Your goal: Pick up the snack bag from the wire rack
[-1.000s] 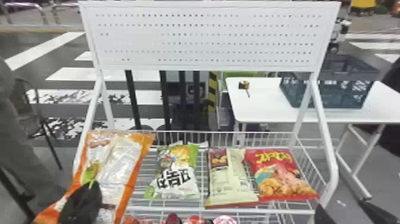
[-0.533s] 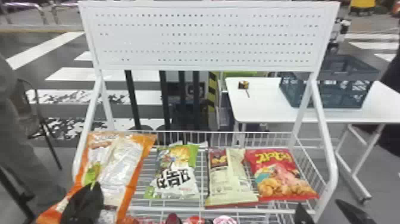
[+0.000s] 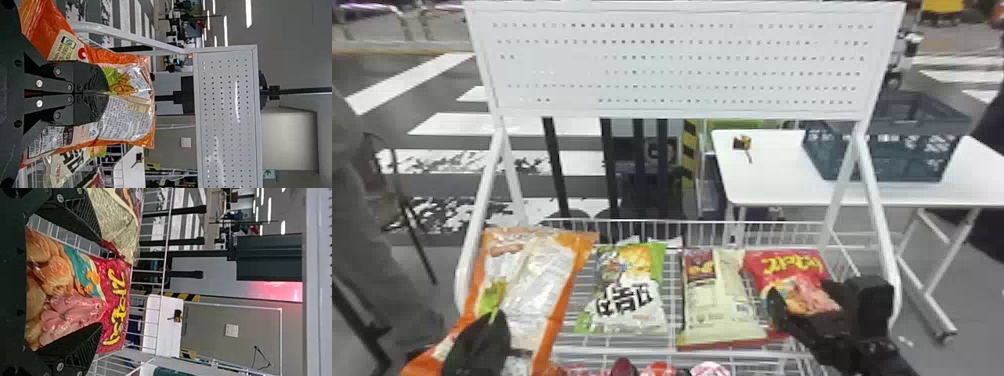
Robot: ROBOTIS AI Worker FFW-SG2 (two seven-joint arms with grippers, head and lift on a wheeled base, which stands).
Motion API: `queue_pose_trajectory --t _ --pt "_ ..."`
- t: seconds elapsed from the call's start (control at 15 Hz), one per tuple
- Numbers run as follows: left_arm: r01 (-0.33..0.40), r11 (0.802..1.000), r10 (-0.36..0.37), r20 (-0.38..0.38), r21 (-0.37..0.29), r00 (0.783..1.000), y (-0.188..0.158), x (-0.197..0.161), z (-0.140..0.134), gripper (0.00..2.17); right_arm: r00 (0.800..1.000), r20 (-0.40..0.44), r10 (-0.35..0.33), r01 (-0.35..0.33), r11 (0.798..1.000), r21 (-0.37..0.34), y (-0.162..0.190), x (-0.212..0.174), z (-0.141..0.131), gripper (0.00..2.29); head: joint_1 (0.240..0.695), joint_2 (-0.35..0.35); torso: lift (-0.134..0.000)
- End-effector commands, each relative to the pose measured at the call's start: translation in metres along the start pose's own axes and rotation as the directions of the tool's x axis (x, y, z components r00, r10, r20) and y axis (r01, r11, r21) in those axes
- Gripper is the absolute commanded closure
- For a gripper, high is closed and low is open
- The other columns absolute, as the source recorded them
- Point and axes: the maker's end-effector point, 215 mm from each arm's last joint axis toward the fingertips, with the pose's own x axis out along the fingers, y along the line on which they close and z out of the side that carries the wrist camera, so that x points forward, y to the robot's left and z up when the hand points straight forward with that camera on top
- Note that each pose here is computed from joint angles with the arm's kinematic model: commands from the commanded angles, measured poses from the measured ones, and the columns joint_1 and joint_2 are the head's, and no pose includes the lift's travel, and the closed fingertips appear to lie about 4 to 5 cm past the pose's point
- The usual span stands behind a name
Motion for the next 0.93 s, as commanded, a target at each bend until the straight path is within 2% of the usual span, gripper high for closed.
queue_pose_trajectory --t 0.0,0.07,0.13,0.2,0.27,0.33,0.47,0.67,0.87 --pt "-0.002 1.0 0.002 -0.002 -0.002 1.0 0.001 0.002 -0.003 1.87 0.998 -0.047 -0.032 0.032 0.999 -0.012 -0.02 0.024 -0.009 0.14 0.499 0.0 0.0" --pt "0.0 1.0 0.0 0.0 -0.002 1.0 0.001 0.003 -0.002 1.86 0.997 -0.066 -0.04 0.04 0.999 -0.006 -0.026 0.027 -0.015 0.25 0.499 0.0 0.0" --pt "-0.001 1.0 0.001 0.001 -0.002 1.0 0.001 0.004 -0.002 1.86 0.995 -0.091 -0.034 0.034 0.999 0.004 -0.025 0.028 -0.024 0.55 0.499 0.0 0.0" --pt "0.0 1.0 0.0 0.005 0.0 1.0 0.001 0.005 0.0 1.86 0.994 -0.11 -0.016 0.017 1.0 0.013 -0.022 0.027 -0.029 1.04 0.499 0.0 0.0" --pt "-0.002 1.0 0.002 0.006 -0.003 1.0 0.001 0.006 0.0 1.87 0.994 -0.113 -0.013 0.015 1.0 0.014 -0.021 0.027 -0.03 1.65 0.499 0.0 0.0" --pt "-0.001 1.0 0.001 0.006 -0.003 1.0 0.0 0.007 0.0 1.86 0.993 -0.119 -0.001 0.004 1.0 0.02 -0.019 0.026 -0.03 2.09 0.499 0.0 0.0" --pt "0.002 1.0 -0.002 0.005 -0.003 1.0 -0.002 0.007 0.0 1.86 0.991 -0.129 0.019 -0.014 0.999 0.037 -0.014 0.025 -0.033 2.25 0.499 0.0 0.0" --pt "0.007 1.0 -0.007 0.002 -0.002 1.0 -0.004 0.006 -0.001 1.86 0.994 -0.105 0.014 -0.011 1.0 0.028 -0.012 0.022 -0.023 2.25 0.499 0.0 0.0" --pt "0.011 1.0 -0.011 0.001 0.0 1.0 -0.005 0.004 0.0 1.86 0.996 -0.082 -0.022 0.023 1.0 0.011 -0.017 0.017 -0.014 2.24 0.499 0.0 0.0"
